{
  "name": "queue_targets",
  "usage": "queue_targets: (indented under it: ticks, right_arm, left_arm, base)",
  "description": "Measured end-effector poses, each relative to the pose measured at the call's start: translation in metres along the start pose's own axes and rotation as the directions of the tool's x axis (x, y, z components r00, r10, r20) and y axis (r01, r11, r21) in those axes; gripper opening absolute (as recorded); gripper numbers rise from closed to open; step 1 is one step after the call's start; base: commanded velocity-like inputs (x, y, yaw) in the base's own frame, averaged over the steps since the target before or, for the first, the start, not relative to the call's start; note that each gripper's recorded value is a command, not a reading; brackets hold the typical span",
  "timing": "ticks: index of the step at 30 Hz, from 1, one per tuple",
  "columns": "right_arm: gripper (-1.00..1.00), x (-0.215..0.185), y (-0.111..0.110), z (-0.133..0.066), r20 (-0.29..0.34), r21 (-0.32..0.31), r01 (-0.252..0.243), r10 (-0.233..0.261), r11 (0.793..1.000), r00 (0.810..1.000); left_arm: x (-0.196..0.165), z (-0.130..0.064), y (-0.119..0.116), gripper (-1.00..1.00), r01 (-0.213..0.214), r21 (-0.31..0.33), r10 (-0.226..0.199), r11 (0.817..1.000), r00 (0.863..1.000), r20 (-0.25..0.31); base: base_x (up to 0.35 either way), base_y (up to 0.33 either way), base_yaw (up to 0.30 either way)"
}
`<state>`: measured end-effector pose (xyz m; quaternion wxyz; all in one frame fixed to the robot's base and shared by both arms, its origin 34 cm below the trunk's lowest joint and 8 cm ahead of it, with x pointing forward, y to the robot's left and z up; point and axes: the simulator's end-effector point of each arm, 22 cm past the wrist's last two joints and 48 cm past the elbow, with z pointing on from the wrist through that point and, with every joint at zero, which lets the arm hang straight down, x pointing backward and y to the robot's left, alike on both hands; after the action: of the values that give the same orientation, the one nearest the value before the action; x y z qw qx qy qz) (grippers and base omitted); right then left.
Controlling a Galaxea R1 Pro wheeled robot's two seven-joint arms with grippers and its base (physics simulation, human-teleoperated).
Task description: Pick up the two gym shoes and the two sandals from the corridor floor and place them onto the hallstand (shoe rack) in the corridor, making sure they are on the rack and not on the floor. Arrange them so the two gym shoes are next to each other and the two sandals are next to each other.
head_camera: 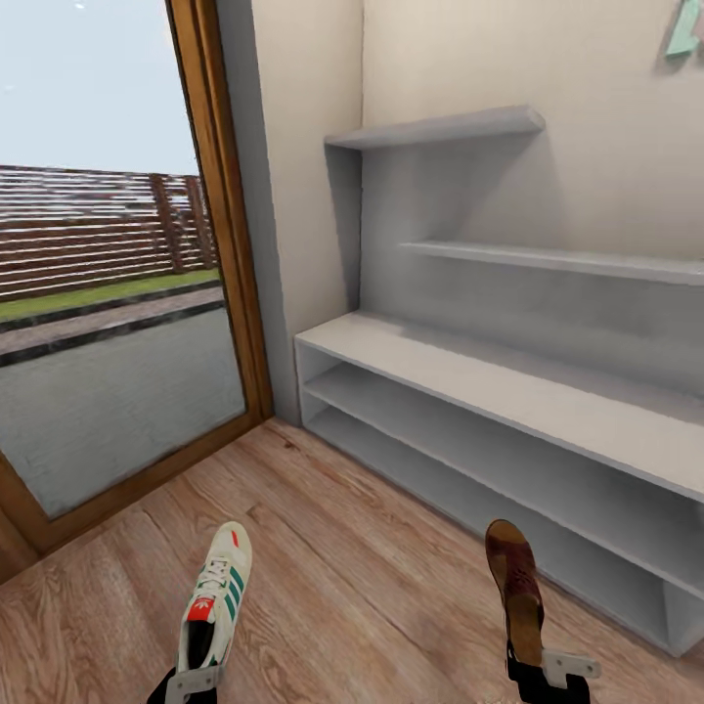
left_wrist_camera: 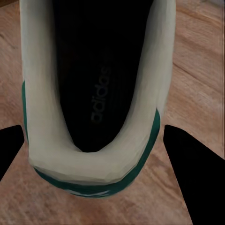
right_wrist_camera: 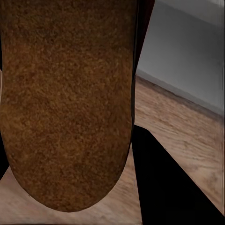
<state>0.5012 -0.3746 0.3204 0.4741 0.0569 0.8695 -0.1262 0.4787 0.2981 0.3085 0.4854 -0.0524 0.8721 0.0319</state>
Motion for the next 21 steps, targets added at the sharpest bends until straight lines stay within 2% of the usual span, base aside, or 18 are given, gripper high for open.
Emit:
queue_targets:
  ticks: [7, 16, 21]
  right_arm:
    - [-1.0, 0.0, 0.0, 0.0, 0.0, 0.0, 0.0, 0.0, 1.0, 1.0]
    - [-1.0, 0.0, 0.0002, 0.0, 0.0, -0.001, 0.0, 0.0, 1.0, 1.0]
    - [-1.0, -0.0001, 0.0001, 0.0, 0.0, 0.0, 0.0, 0.0, 1.0, 1.0]
  left_arm:
    - [0.0003, -0.0001, -0.0002, -1.0, 0.0, 0.0, 0.0, 1.0, 1.0, -0.001]
    - [0.0, 0.0, 0.0001, -1.0, 0.001, 0.0, -0.001, 1.0, 1.0, 0.0]
    - [0.0002, -0.0001, 0.0, -1.0, 0.0, 0.0, 0.0, 1.0, 1.0, 0.0]
  base:
    - [0.0, 0.011, -0.264]
    - [0.0, 0.248, -0.264]
    - [0.0, 0.089, -0.264]
